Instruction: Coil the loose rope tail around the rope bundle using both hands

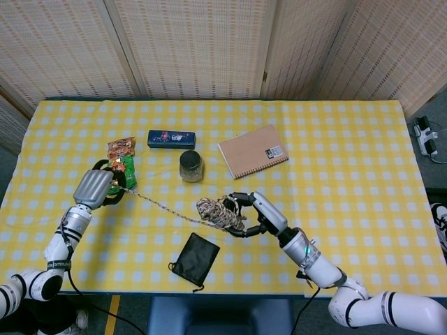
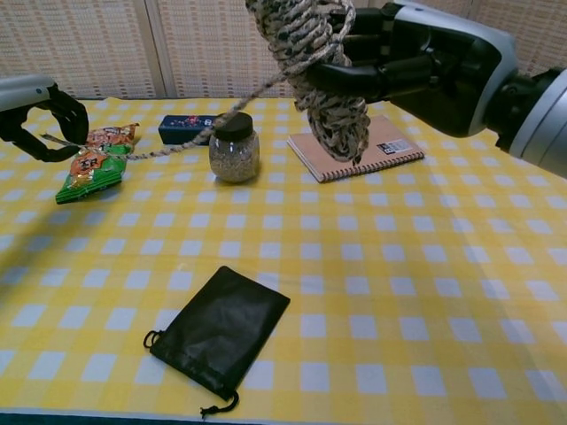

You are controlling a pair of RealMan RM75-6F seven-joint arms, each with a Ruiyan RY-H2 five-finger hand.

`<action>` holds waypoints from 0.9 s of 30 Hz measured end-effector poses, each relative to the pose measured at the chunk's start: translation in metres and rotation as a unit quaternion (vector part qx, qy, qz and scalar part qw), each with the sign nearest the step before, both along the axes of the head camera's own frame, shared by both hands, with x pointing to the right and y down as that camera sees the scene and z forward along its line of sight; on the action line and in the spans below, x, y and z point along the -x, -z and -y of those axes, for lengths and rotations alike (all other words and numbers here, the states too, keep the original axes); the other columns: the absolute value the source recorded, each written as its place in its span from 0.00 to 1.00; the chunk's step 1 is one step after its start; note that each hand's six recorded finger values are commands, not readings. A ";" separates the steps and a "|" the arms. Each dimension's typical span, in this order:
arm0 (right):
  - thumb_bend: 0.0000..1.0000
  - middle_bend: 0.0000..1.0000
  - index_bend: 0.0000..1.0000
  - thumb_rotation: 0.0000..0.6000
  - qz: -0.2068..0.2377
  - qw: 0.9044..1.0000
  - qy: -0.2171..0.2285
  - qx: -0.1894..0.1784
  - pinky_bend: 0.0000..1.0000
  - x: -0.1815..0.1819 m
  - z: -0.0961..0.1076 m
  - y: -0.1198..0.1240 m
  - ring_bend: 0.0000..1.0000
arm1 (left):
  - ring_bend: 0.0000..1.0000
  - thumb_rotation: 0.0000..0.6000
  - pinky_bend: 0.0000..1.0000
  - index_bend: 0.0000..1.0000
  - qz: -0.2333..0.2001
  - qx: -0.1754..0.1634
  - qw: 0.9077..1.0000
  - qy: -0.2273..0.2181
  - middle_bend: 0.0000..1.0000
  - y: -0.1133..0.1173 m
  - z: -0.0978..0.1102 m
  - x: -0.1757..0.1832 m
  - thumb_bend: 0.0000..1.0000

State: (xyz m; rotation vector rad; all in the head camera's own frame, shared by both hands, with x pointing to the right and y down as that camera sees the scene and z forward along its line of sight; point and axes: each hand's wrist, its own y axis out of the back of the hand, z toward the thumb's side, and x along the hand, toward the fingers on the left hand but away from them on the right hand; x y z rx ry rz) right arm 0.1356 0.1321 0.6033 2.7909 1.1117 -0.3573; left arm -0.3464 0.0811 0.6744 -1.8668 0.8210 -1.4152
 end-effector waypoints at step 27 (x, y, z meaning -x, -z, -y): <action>0.64 0.70 0.86 1.00 -0.127 0.985 0.111 0.031 0.67 0.041 -0.020 -0.035 0.75 | 0.36 1.00 0.15 0.68 -0.111 -0.150 0.976 -0.112 0.52 0.107 0.031 -0.118 0.53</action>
